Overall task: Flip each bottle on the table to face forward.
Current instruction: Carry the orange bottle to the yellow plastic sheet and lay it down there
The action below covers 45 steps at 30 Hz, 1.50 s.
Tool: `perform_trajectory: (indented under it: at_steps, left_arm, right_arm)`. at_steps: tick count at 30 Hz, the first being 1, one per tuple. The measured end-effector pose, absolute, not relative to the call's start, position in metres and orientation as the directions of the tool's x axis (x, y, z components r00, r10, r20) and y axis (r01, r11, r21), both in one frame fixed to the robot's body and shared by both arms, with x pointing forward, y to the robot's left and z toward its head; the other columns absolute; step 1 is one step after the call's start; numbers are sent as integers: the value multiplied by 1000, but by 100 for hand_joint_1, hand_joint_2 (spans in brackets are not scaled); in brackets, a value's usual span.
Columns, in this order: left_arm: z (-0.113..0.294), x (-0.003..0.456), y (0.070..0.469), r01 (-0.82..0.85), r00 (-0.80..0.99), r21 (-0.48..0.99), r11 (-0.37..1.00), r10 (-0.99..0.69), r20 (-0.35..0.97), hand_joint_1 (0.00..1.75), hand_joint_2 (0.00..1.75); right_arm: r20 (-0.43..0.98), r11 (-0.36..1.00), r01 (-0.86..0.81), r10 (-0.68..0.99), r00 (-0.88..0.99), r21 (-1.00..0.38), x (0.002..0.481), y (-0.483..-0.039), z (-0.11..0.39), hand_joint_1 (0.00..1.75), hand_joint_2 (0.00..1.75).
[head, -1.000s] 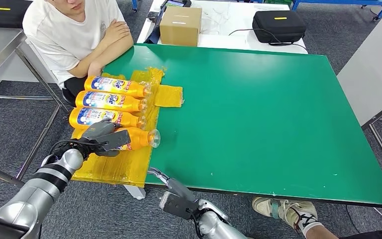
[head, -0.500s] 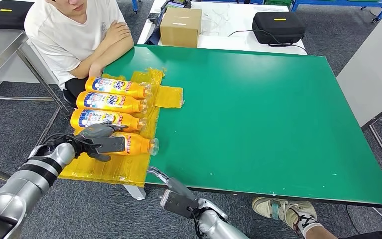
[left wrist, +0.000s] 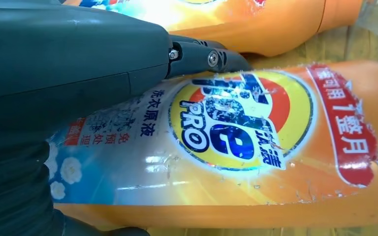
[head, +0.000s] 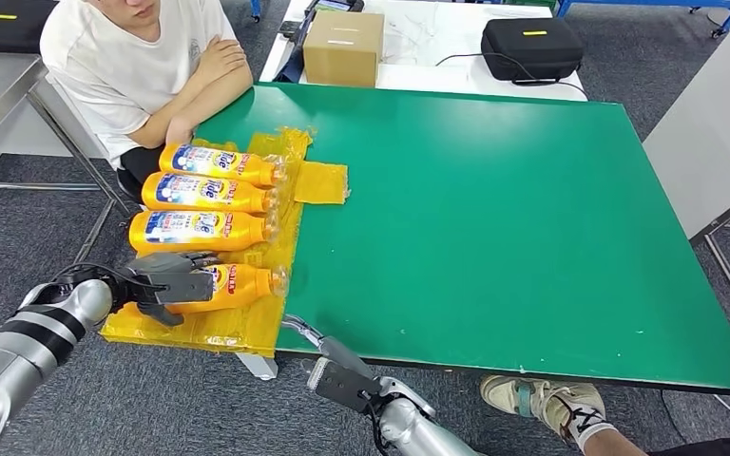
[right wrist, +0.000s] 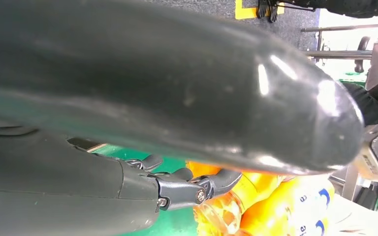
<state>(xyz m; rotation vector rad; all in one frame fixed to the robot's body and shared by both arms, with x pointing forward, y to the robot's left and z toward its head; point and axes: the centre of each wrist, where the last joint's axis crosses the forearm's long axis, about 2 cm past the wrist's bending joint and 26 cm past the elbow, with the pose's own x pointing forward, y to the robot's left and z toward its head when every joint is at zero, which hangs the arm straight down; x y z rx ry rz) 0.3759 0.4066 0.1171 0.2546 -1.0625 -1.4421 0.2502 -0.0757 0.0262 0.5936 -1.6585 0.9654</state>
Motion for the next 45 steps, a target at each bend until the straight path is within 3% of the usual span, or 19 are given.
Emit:
perform_trajectory:
  at_steps: [6,14,32,36,41,45]
  left_arm:
    - [114,367,394,546,-232,729,412,-762,604,0,175]
    - [111,363,357,414,-266,708,572,-668,695,0,175]
    - [121,354,333,410,-335,576,707,-471,816,0,175]
    - [129,347,307,362,-370,404,840,-268,889,0,175]
    - [141,321,263,340,-388,-67,938,205,899,0,175]
    - [139,289,247,286,-406,-285,915,385,829,0,175]
  right_arm:
    - [949,559,-773,91,-301,-299,250,-77,25,0,0]
    - [946,560,-769,97,-309,-308,249,-77,25,0,0]
    - [943,583,-748,105,-315,-316,249,-82,23,0,0]
    - [928,731,-615,67,-366,-295,248,-81,34,0,175]
    - [854,900,-356,34,-519,-253,248,-85,70,0,175]
    - [776,960,-173,63,-628,-218,239,-99,96,0,175]
